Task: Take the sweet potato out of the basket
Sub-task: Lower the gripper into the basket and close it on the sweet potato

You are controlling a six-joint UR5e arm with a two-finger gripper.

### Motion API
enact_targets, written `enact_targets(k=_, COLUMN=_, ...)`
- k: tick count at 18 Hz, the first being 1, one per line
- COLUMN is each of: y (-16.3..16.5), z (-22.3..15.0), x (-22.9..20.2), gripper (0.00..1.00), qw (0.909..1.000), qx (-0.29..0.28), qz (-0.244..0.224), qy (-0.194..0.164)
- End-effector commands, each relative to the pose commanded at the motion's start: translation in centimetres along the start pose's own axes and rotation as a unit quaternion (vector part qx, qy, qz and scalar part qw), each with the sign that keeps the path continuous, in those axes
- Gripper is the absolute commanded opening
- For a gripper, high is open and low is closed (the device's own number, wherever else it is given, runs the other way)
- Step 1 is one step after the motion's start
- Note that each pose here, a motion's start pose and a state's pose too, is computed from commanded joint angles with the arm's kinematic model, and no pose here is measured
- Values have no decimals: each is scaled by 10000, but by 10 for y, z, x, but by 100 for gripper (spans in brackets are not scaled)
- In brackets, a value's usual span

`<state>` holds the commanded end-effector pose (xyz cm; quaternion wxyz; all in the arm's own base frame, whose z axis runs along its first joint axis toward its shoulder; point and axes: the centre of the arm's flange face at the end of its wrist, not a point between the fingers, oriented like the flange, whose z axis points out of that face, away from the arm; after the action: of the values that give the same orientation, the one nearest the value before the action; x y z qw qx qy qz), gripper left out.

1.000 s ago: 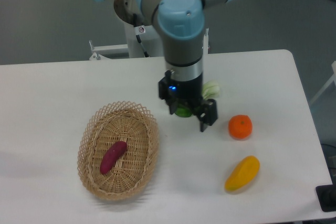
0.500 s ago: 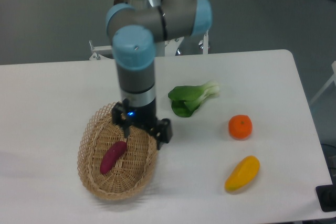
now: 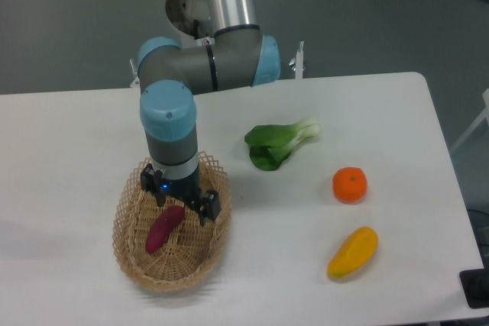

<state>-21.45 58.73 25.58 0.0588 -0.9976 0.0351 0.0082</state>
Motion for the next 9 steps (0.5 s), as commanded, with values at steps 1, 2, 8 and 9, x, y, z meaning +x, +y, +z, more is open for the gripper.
enact_targets(k=1, y=0, z=10, x=2, gripper=100, qw=10000, qx=-66, qz=12, qy=42)
enact_targets(k=2, y=-1, z=16, x=5, gripper=100, qw=9999, qx=-104, qz=24, qy=83)
enact_targets(k=8, y=-7, z=38, x=17, gripper=100, qw=9995, qx=-222, qz=130, qy=180)
enact_targets(k=9, y=-7, z=39, x=18, gripper=100, qw=9996, qx=-197, qz=140, qy=163)
